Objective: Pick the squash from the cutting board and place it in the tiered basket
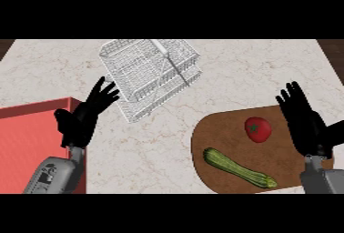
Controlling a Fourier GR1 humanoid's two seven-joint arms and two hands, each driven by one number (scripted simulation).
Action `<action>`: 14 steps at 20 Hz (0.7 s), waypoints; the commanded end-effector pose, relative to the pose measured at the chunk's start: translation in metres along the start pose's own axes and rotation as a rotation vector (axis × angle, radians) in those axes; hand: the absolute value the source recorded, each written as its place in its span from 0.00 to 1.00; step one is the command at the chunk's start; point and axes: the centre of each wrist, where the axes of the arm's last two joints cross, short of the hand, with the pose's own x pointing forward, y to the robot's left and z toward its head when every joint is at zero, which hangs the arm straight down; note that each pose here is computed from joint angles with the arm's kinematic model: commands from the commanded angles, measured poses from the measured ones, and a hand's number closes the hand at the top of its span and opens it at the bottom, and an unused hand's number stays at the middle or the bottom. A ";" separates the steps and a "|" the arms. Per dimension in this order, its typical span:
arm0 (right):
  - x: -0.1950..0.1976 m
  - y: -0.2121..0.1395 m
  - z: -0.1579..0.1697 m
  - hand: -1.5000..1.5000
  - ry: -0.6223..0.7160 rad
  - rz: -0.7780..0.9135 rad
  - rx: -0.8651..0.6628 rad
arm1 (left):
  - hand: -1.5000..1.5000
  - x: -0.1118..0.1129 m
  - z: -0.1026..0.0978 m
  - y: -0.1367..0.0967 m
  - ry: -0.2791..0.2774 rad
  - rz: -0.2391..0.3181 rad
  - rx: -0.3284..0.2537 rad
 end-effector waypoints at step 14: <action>0.025 0.057 0.056 0.00 -0.406 0.345 0.939 | 0.50 -0.002 0.033 0.062 0.119 0.017 0.043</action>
